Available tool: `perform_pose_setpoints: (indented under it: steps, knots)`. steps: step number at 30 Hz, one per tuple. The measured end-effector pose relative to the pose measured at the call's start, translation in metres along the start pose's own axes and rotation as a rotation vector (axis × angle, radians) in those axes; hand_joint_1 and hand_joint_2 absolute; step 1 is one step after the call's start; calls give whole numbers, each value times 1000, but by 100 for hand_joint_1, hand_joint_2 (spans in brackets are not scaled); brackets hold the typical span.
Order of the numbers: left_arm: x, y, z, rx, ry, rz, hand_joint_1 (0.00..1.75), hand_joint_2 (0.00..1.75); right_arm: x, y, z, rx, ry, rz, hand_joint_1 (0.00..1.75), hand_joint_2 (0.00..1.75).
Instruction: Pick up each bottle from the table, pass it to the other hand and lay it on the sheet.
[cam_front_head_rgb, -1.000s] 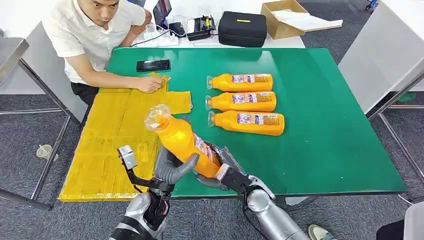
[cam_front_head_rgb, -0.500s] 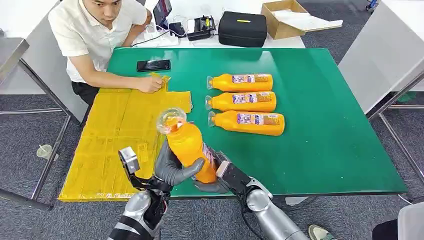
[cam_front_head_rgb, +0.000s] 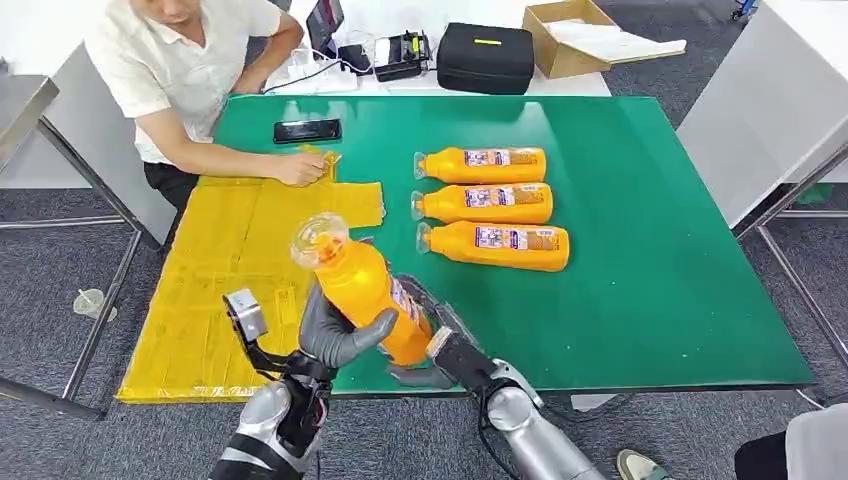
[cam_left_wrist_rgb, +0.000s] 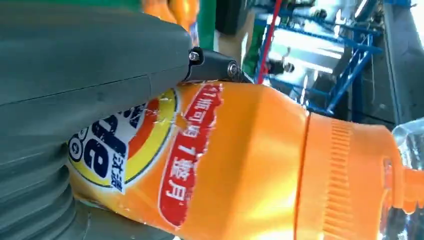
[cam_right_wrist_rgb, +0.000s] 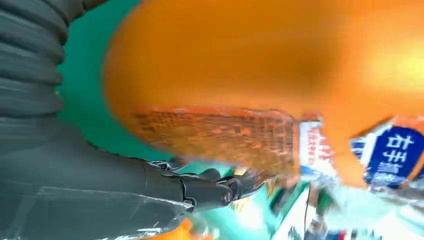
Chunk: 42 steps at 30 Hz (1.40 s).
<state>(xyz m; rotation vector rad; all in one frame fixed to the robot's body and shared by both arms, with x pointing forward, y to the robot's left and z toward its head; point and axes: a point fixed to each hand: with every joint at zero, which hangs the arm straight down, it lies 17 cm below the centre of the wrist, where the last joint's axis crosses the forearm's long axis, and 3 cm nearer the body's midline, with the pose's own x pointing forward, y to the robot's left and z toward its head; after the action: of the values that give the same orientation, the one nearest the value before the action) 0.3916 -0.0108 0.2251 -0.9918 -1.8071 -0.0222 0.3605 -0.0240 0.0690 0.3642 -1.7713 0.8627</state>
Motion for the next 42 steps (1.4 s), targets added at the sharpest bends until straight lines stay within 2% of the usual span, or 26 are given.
perform_pose_setpoints:
  steps: [3, 6, 9, 14, 17, 21, 25, 29, 33, 37, 42]
  knots:
    - [4, 2, 2, 7, 2, -156, 175, 175, -2, -24, 1, -113, 29, 88, 0, 175]
    - [7, 5, 6, 24, -2, -215, 175, 175, -2, -50, 4, -188, 41, 141, 0, 175]
    - [6, 19, 9, 82, 19, -426, 175, 175, 7, -83, 6, -318, 43, 278, 0, 175]
    - [11, 42, 10, 148, 48, -817, 175, 175, 46, -167, 21, -591, -1, 284, 0, 175]
    - [15, 52, 10, 175, 58, -953, 175, 175, 64, -197, 36, -682, -42, 280, 0, 175]
    - [21, 82, 8, 250, 111, -990, 175, 175, 82, -220, 51, -772, -101, 261, 0, 175]
    - [31, 97, 1, 282, 104, -1081, 175, 175, 89, -229, 58, -808, -119, 252, 0, 175]
    - [40, 110, -9, 289, 112, -1364, 175, 175, 94, -228, 57, -798, -152, 218, 0, 175]
    - [20, 130, -15, 216, 195, -1611, 175, 175, 102, -230, 54, -798, -198, 198, 0, 175]
    - [-12, 157, -9, 140, 287, -1704, 175, 175, 107, -227, 47, -775, -222, 189, 0, 175]
    - [-36, 179, 5, 95, 370, -1721, 175, 175, 106, -222, 41, -753, -227, 184, 0, 175]
